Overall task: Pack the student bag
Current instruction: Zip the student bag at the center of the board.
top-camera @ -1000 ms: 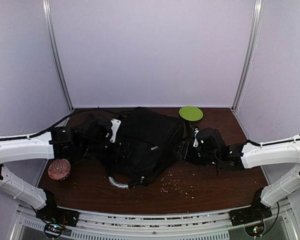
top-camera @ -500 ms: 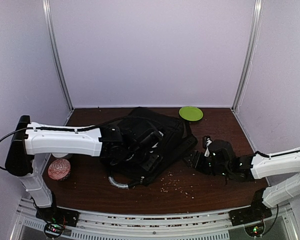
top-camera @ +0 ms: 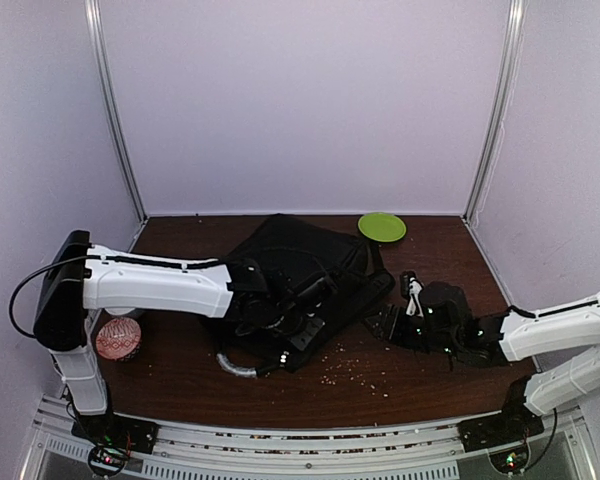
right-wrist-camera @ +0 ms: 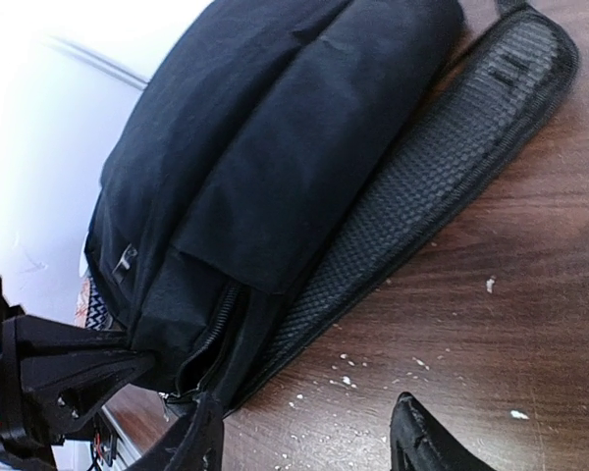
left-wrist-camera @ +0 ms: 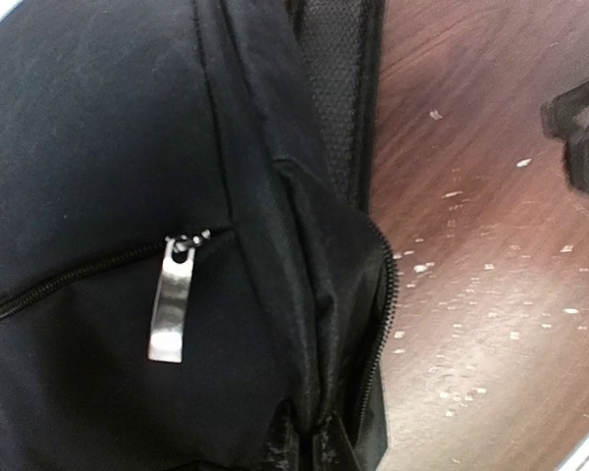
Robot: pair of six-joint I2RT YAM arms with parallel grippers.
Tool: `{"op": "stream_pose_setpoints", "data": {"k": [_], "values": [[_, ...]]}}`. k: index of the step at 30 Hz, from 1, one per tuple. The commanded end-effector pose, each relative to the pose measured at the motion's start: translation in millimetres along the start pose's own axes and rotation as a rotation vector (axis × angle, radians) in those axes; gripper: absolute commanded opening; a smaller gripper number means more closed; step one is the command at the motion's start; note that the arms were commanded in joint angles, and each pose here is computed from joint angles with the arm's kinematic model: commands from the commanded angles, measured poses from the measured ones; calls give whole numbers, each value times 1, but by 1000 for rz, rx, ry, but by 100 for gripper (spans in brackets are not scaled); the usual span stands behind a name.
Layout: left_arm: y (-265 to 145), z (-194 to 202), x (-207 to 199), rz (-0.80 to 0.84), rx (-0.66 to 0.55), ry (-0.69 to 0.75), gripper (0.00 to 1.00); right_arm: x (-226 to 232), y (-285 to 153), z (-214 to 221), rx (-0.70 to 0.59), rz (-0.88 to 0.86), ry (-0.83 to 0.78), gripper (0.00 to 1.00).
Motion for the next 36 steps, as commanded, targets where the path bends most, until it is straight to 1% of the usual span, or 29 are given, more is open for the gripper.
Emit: {"op": "stream_pose_setpoints", "data": {"k": [1,4,7,9,11,12,14,15,16,17,18,19,22,24,26,29,30,33,36], "values": [[-22,-28,3,188,-145,-97,0,9,0,4,6,-100,-86,58],[-37,-48,-10,382,-247,-128,0,10,-3,7,8,-154,-115,59],[-41,-68,-22,512,-296,-146,0,6,-6,12,9,-170,-135,60],[-33,-78,-30,544,-274,-137,0,1,-7,15,5,-164,-141,60],[-28,-81,-32,540,-257,-135,0,-3,-9,18,8,-152,-145,60],[-28,-79,-32,533,-258,-137,5,-5,-9,20,13,-144,-149,61],[-33,-71,-26,520,-282,-157,47,-3,-14,23,16,-143,-170,61],[-40,-66,-21,511,-299,-167,61,-2,-16,24,16,-139,-183,62],[-46,-61,-16,500,-308,-177,71,1,-18,25,13,-141,-197,62],[-58,-57,-10,491,-324,-186,78,2,-20,28,19,-133,-215,62],[-59,-49,-7,474,-311,-194,85,5,-22,29,20,-138,-229,62],[-66,-43,-2,464,-312,-208,88,7,-23,31,26,-131,-247,63],[-80,-12,15,414,-313,-298,90,16,-25,39,45,-111,-302,63],[-80,13,29,347,-304,-409,89,23,-24,48,71,-79,-342,63],[-77,40,43,275,-308,-543,86,29,-18,58,107,-28,-383,61],[-70,75,60,194,-329,-732,82,45,-10,75,132,2,-434,55],[-66,82,62,182,-323,-762,82,52,-8,79,131,-3,-439,52],[-50,94,66,171,-270,-822,80,64,4,90,143,1,-445,46],[-32,90,61,276,-218,-860,77,65,15,92,117,73,-458,45]]}}
Point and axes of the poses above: each gripper's point midway between its finger pads, its own y axis out along the fingers, its own x axis along the line the jaws close on, z = x × y, the point moved 6 cm from there along -y, back along the fingers, and after that the axes turned 6 degrees about y, right-handed, at the moved point
